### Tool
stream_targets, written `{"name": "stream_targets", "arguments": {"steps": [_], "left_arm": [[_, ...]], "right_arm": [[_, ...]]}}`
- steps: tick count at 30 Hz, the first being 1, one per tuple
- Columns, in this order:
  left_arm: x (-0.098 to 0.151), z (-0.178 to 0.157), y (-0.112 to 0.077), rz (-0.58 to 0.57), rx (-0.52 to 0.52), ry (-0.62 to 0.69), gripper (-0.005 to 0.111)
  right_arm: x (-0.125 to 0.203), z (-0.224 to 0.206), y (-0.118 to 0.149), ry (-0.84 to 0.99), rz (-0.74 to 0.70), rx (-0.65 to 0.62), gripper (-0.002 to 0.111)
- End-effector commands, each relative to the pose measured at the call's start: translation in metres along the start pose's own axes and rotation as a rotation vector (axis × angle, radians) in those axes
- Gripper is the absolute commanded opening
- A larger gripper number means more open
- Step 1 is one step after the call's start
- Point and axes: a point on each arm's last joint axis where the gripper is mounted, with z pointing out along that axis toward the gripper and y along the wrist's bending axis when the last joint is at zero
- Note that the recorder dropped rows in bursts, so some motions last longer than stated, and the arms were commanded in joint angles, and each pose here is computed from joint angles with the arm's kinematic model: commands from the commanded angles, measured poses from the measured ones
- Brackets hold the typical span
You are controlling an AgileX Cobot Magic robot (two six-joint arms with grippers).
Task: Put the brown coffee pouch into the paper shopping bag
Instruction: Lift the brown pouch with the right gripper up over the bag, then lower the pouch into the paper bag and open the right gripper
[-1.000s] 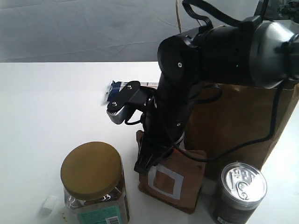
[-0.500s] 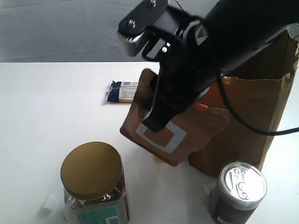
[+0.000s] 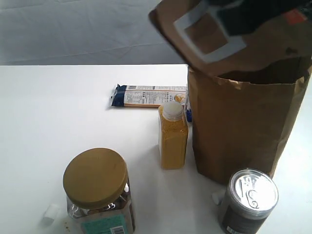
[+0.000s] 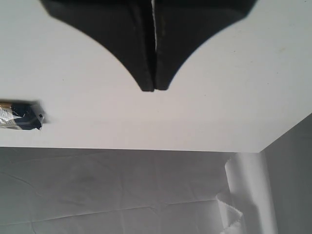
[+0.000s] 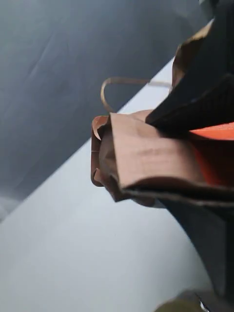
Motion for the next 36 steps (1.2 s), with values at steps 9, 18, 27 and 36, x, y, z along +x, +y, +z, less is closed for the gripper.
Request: {"name": "stream_targets", "arguments": {"steps": [9, 18, 27, 36], "left_arm": [[0.001, 0.000, 0.000, 0.000, -0.004, -0.004, 0.000], [0.001, 0.000, 0.000, 0.000, -0.004, -0.004, 0.000], [0.001, 0.000, 0.000, 0.000, -0.004, -0.004, 0.000], [0.001, 0.000, 0.000, 0.000, -0.004, -0.004, 0.000]], "right_arm": [[0.002, -0.034, -0.037, -0.028, 0.043, 0.359, 0.000], [0.017, 0.031, -0.032, 0.245, -0.054, 0.410, 0.000], [0.042, 0.078, -0.028, 0.470, 0.061, 0.426, 0.000], [0.055, 0.092, -0.041, 0.502, 0.165, 0.426, 0.021]]}}
